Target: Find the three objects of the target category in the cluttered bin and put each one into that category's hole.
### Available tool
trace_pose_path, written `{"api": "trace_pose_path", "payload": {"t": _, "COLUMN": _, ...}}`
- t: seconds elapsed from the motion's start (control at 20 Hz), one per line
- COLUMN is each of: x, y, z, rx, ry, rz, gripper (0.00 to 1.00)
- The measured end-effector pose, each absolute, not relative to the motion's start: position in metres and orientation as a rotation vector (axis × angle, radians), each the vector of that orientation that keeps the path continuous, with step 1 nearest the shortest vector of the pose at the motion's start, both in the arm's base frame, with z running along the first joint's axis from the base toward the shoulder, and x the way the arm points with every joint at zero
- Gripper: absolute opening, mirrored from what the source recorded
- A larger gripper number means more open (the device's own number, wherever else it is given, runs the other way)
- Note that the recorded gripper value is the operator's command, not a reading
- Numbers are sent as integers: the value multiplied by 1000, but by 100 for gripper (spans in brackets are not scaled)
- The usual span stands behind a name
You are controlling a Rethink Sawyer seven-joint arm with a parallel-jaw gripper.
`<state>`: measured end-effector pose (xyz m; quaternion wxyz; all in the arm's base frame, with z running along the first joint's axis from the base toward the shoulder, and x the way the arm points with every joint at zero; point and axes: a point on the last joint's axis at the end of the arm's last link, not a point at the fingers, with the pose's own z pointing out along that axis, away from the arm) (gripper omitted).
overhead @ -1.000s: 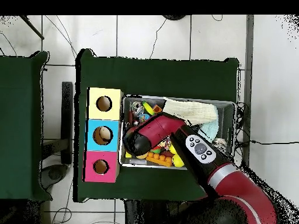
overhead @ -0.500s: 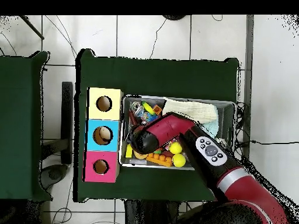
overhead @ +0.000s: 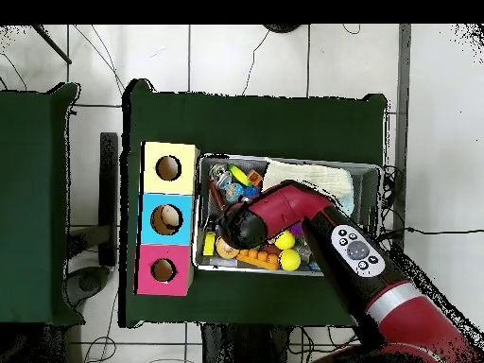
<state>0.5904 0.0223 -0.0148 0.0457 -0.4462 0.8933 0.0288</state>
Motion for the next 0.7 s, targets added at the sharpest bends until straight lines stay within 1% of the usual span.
{"api": "trace_pose_path", "payload": {"t": 0.4, "x": 573, "y": -15, "z": -12, "rx": -1290, "ry": 2778, "rz": 117, "gripper": 0}}
{"api": "trace_pose_path", "payload": {"t": 0.7, "x": 548, "y": -33, "z": 2, "rx": -1253, "ry": 2820, "rz": 153, "gripper": 0}}
